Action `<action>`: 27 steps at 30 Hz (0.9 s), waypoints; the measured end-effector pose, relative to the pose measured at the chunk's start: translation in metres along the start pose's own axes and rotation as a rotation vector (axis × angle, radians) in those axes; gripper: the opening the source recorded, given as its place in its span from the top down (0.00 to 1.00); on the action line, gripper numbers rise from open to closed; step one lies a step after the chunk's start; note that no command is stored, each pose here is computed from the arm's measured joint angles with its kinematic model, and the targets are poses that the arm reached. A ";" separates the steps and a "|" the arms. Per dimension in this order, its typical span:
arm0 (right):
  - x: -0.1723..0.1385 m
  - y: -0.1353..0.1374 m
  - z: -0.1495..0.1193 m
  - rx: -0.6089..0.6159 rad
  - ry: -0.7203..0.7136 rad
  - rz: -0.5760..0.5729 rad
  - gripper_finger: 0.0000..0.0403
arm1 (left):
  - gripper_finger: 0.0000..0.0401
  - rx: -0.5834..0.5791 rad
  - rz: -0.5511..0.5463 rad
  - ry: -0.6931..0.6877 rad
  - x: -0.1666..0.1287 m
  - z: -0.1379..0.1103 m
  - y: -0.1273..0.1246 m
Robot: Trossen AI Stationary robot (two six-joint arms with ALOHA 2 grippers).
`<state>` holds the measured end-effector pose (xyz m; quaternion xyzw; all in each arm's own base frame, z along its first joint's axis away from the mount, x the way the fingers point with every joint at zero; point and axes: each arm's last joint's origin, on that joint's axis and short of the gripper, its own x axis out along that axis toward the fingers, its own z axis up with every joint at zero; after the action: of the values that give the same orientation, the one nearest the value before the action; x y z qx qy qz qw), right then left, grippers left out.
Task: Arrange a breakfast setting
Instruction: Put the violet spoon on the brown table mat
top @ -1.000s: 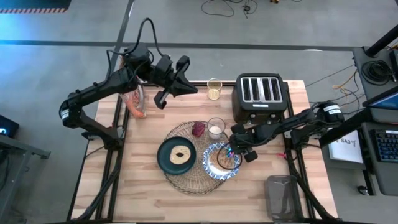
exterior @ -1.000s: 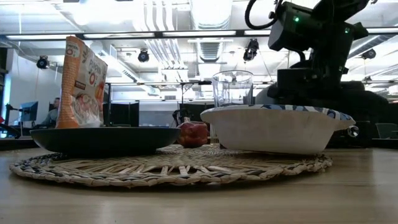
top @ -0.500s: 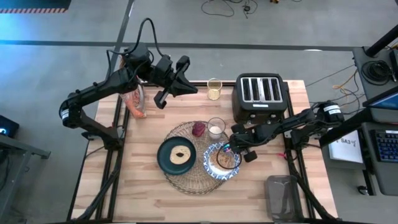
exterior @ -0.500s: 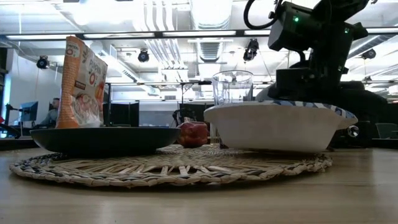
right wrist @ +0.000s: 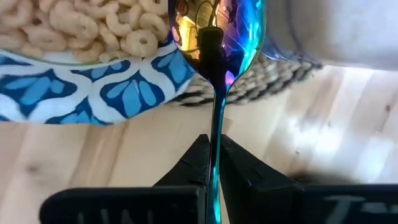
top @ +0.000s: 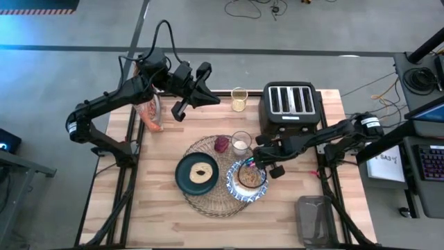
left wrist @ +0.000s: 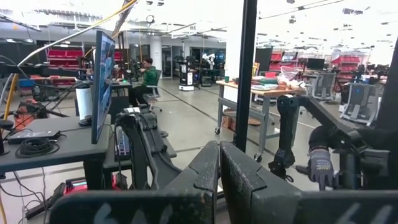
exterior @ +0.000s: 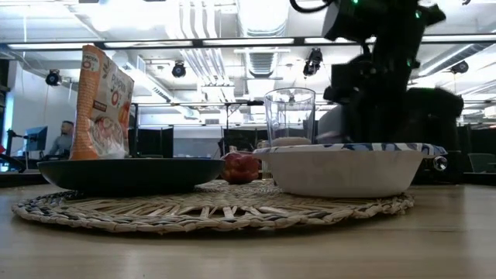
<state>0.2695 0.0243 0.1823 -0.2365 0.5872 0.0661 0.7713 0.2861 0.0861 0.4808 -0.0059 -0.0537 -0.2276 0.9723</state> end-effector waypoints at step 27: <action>-0.070 0.027 -0.016 1.489 0.179 0.298 0.97 | 1.00 -0.028 0.013 0.094 -0.011 -0.003 -0.008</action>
<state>0.2238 0.0530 0.2373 0.4232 0.5627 -0.2632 0.6596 0.2727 0.0835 0.4761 -0.0093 -0.0047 -0.2218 0.9750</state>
